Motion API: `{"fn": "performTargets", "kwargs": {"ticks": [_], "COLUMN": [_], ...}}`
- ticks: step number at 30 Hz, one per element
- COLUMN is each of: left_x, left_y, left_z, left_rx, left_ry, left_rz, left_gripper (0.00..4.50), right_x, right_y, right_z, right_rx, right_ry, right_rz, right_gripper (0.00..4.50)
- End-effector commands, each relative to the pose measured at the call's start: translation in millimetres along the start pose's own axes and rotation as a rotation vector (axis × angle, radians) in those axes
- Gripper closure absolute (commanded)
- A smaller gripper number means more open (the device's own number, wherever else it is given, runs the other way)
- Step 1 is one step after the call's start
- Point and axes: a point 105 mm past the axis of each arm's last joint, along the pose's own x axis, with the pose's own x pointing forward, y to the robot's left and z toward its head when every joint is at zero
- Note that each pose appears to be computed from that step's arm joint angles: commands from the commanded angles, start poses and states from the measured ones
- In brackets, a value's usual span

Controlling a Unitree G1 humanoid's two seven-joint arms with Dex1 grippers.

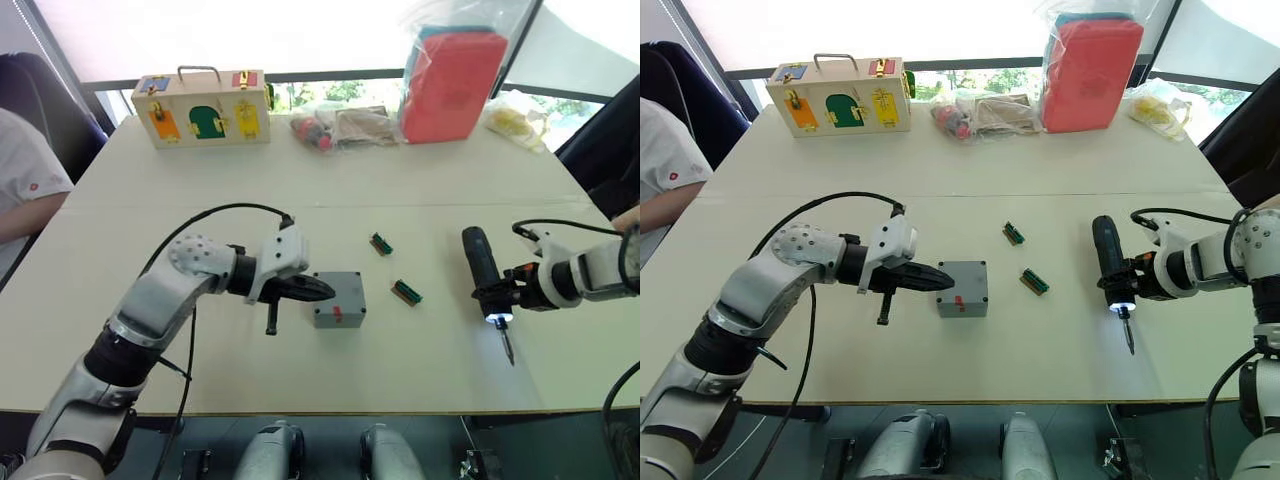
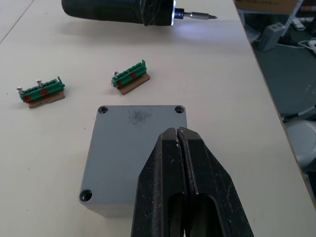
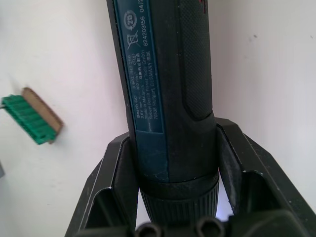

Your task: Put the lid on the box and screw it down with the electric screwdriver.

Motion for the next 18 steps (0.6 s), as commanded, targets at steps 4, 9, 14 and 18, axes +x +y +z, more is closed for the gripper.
{"fn": "performTargets", "kwargs": {"ticks": [4,9,14,18], "left_x": [-33,-61,-51,-36], "left_y": [36,50,44,34], "left_z": [-1,-11,-32,-49], "left_rx": [-0.069,-0.159,-0.208,-0.197], "left_ry": [-0.039,-0.055,0.011,0.097], "left_rz": [0.209,0.344,0.335,0.271], "left_gripper": [4.50,4.50,4.50,4.50], "right_x": [-19,-51,-42,-16], "right_y": [14,64,144,159], "right_z": [30,65,11,-39], "right_rx": [-0.125,-0.425,-0.859,-1.028], "right_ry": [-0.154,-0.420,-0.431,-0.307], "right_rz": [-0.002,0.151,0.490,0.556], "right_gripper": [0.08,0.08,0.08,0.08]}}
